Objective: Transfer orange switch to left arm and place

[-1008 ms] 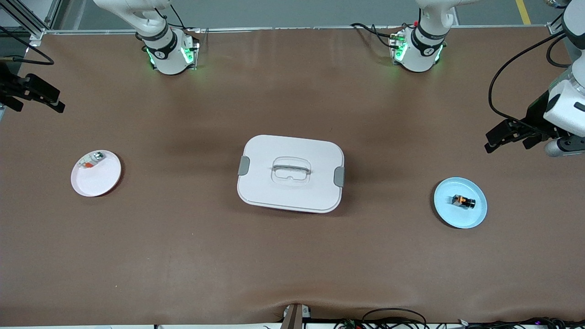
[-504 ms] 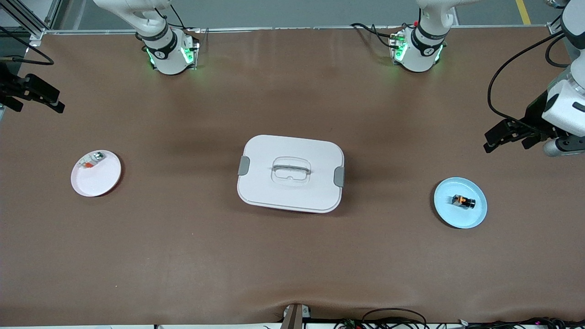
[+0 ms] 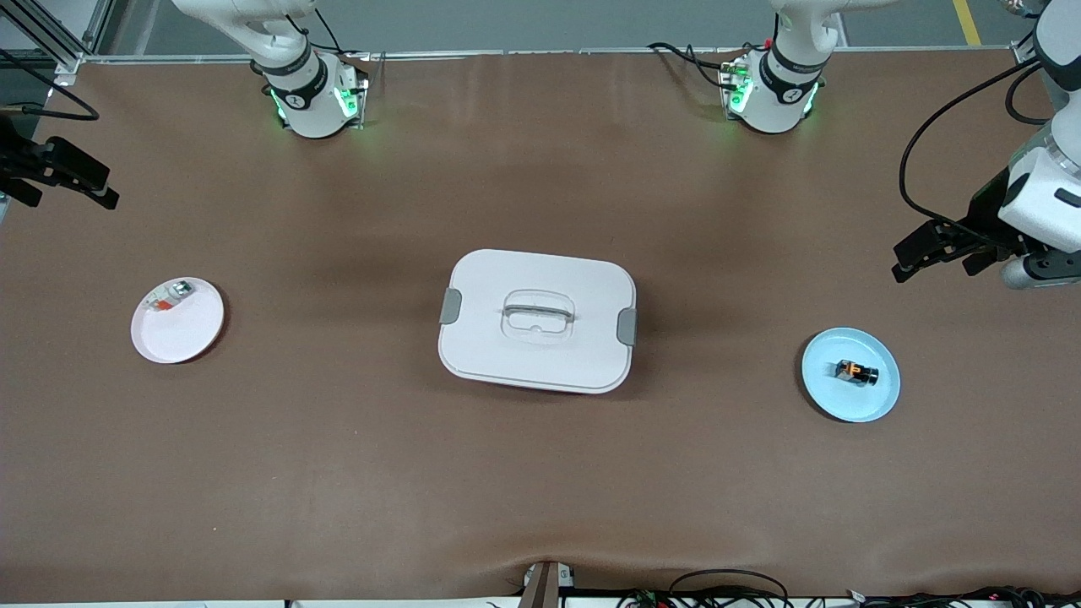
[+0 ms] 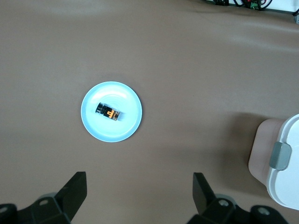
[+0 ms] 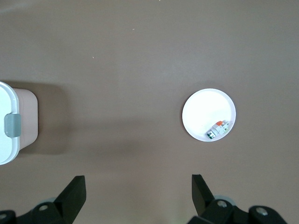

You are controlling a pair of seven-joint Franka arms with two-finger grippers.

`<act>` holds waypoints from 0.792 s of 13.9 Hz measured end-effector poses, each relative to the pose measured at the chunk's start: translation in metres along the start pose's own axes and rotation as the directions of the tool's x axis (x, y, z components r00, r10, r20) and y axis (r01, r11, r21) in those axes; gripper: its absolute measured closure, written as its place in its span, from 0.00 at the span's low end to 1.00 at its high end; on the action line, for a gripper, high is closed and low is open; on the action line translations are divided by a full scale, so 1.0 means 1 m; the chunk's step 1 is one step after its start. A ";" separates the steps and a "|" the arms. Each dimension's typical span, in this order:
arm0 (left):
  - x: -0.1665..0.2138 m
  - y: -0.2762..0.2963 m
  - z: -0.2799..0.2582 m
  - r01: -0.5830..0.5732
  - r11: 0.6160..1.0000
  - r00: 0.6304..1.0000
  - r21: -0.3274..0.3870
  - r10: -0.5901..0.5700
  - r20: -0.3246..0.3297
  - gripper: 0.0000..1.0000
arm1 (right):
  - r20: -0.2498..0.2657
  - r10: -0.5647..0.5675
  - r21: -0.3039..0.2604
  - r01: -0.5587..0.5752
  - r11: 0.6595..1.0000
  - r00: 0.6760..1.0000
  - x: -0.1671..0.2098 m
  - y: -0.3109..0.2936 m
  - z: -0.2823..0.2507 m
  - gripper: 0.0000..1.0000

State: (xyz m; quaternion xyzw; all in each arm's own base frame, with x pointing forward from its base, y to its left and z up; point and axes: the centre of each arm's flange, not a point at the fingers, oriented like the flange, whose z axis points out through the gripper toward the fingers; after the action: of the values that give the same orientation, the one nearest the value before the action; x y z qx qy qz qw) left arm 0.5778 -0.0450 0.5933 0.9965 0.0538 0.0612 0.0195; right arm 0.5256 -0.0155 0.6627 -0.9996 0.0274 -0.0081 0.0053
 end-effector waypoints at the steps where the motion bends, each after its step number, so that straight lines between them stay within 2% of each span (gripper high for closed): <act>1: 0.000 0.000 0.000 0.000 1.000 1.000 0.001 0.000 0.000 0.00 | 0.000 0.000 0.000 0.000 1.000 1.000 0.000 0.000 0.000 0.00; 7: 0.002 -0.009 0.001 0.016 1.000 1.000 0.004 -0.016 0.001 0.00 | -0.008 0.000 0.000 0.000 1.000 1.000 0.001 0.000 -0.002 0.00; 11: 0.003 -0.010 0.005 0.018 1.000 1.000 0.005 -0.018 0.007 0.00 | -0.042 0.006 0.001 -0.006 1.000 0.999 0.000 0.003 -0.017 0.00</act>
State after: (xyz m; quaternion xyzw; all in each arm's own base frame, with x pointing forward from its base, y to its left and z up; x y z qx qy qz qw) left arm 0.5806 -0.0348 0.5886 0.9962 0.0631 0.0575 0.0177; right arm 0.5252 -0.0186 0.6794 -0.9991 0.0302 -0.0292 0.0053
